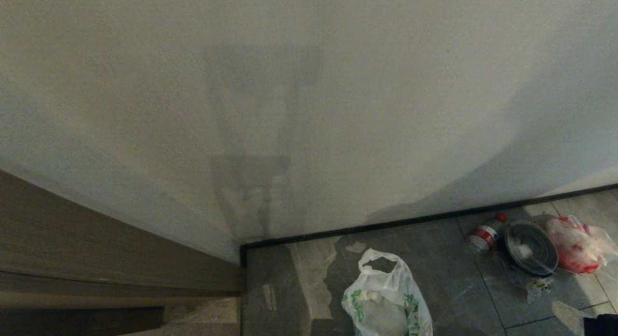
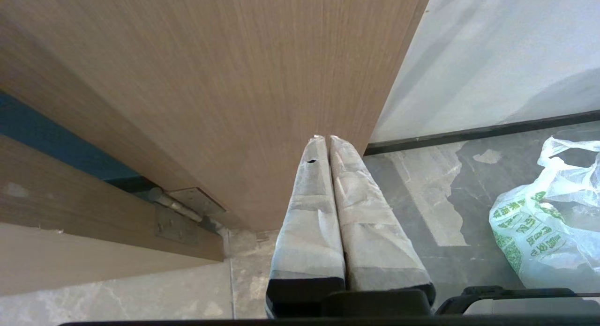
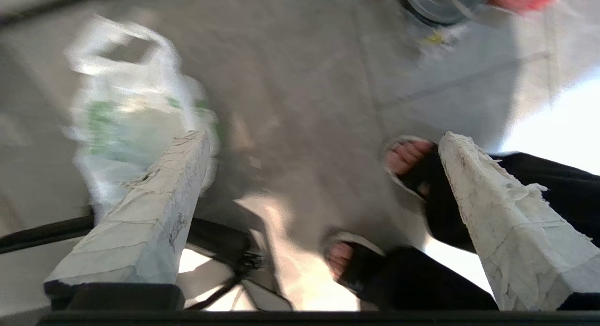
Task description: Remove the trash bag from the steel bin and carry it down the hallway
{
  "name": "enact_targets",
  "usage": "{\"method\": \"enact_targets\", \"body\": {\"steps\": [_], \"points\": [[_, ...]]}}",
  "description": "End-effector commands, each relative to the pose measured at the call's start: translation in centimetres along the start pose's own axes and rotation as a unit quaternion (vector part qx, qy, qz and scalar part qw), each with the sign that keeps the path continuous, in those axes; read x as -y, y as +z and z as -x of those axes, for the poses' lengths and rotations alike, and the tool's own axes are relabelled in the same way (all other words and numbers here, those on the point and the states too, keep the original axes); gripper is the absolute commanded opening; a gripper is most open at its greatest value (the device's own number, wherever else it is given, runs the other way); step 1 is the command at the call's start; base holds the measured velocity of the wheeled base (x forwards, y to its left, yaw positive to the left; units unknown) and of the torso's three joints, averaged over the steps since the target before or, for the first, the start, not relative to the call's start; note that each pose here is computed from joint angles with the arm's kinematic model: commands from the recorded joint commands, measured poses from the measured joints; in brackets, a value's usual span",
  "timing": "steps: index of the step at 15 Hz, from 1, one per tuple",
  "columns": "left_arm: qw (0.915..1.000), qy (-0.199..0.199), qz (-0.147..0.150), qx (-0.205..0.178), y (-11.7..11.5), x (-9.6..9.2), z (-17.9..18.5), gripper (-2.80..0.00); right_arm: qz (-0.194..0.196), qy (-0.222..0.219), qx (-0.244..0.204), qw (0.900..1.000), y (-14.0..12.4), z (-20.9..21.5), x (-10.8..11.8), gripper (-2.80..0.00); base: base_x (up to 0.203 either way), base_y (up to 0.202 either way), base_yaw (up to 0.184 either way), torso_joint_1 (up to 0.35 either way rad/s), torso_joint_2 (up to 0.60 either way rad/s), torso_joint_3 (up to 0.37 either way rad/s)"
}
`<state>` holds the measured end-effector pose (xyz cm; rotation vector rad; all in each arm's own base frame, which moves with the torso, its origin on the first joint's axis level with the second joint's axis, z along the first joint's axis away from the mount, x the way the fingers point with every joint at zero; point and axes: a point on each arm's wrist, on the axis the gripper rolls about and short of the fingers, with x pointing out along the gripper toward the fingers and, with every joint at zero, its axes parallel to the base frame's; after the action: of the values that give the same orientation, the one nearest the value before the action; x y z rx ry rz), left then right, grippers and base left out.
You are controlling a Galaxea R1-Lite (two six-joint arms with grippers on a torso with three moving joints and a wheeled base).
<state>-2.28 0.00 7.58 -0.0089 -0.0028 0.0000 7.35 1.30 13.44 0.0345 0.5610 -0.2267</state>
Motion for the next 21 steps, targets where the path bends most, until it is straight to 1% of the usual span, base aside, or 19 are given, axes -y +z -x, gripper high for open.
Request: {"method": "enact_targets", "body": {"steps": [1, 2, 3, 5, 6, 8, 10, 11, 12, 13, 14, 16, 17, 18, 19, 21], "points": [[1.0000, 0.000, 0.000, 0.000, 0.0, 0.0, 0.0, -2.80, -0.036, 0.033, 0.059, 0.997, -0.5, 2.4, 1.8, 0.00, 0.000, 0.000, 0.000, 0.000, 0.00, 0.000], [1.0000, 0.000, 0.000, 0.000, 0.0, 0.0, 0.0, -2.80, -0.033, 0.047, 0.063, 0.996, -1.2, 3.2, 2.2, 0.00, 0.000, 0.000, 0.000, 0.000, 0.00, 0.000], [1.0000, 0.000, 0.000, 0.000, 0.0, 0.0, 0.0, -2.80, -0.024, 0.060, 0.057, 0.996, -2.0, 3.7, 2.5, -2.80, 0.000, 0.000, 0.000, 0.000, 0.00, 0.000], [1.0000, 0.000, 0.000, 0.000, 0.0, 0.0, 0.0, -2.80, -0.009, 0.067, 0.034, 0.997, -3.4, 4.4, 2.8, -2.80, 0.000, 0.000, 0.000, 0.000, 0.00, 0.000], [1.0000, 0.000, 0.000, 0.000, 0.0, 0.0, 0.0, -2.80, -0.015, 0.061, 0.041, 0.997, -3.7, 4.7, 2.9, -2.80, 0.000, 0.000, 0.000, 0.000, 0.00, 0.000], [1.0000, 0.000, 0.000, 0.000, 0.0, 0.0, 0.0, -2.80, -0.025, 0.054, 0.073, 0.996, -4.5, 5.7, 3.2, -2.80, 0.000, 0.000, 0.000, 0.000, 0.00, 0.000], [1.0000, 0.000, 0.000, 0.000, 0.0, 0.0, 0.0, -2.80, -0.028, 0.052, 0.113, 0.992, -5.5, 6.7, 3.5, -2.80, 0.000, 0.000, 0.000, 0.000, 0.00, 0.000], [1.0000, 0.000, 0.000, 0.000, 0.0, 0.0, 0.0, -2.80, -0.026, 0.051, 0.126, 0.990, -6.3, 6.9, 3.6, -2.80, 0.000, 0.000, 0.000, 0.000, 0.00, 0.000], [1.0000, 0.000, 0.000, 0.000, 0.0, 0.0, 0.0, -2.80, -0.019, 0.045, 0.118, 0.992, -7.5, 6.3, 3.6, -2.80, 0.000, 0.000, 0.000, 0.000, 0.00, 0.000], [1.0000, 0.000, 0.000, 0.000, 0.0, 0.0, 0.0, -2.80, -0.019, 0.043, 0.126, 0.991, -7.8, 6.0, 3.6, -2.80, 0.000, 0.000, 0.000, 0.000, 0.00, 0.000], [1.0000, 0.000, 0.000, 0.000, 0.0, 0.0, 0.0, -2.80, -0.023, 0.049, 0.153, 0.987, -8.2, 5.7, 3.6, -2.80, 0.000, 0.000, 0.000, 0.000, 0.00, 0.000], [1.0000, 0.000, 0.000, -0.001, 0.0, 0.0, 0.0, -2.80, -0.022, 0.066, 0.191, 0.979, -9.2, 5.7, 3.6, -2.80, 0.000, 0.000, 0.000, 0.000, 0.00, 0.000], [1.0000, 0.000, 0.000, 0.000, 0.0, 0.0, 0.0, -2.80, -0.018, 0.078, 0.217, 0.973, -9.7, 5.8, 3.6, -2.80, 0.000, 0.000, 0.000, 0.000, 0.00, 0.000], [1.0000, 0.000, 0.000, 0.000, 0.0, 0.0, 0.0, -2.80, -0.006, 0.083, 0.225, 0.971, -9.8, 5.8, 3.6, -2.80, 0.000, 0.000, 0.000, 0.000, 0.00, 0.000], [1.0000, 0.000, 0.000, 0.000, 0.0, 0.0, 0.0, -2.80, 0.008, 0.086, 0.222, 0.971, -9.8, 5.7, 3.6, -2.80, 0.000, 0.000, 0.000, 0.000, 0.00, 0.000], [1.0000, 0.000, 0.000, 0.000, 0.0, 0.0, 0.0, -2.80, 0.012, 0.087, 0.228, 0.970, -9.8, 5.6, 3.6, -2.80, 0.000, 0.000, 0.000, 0.000, 0.00, 0.000]]}}
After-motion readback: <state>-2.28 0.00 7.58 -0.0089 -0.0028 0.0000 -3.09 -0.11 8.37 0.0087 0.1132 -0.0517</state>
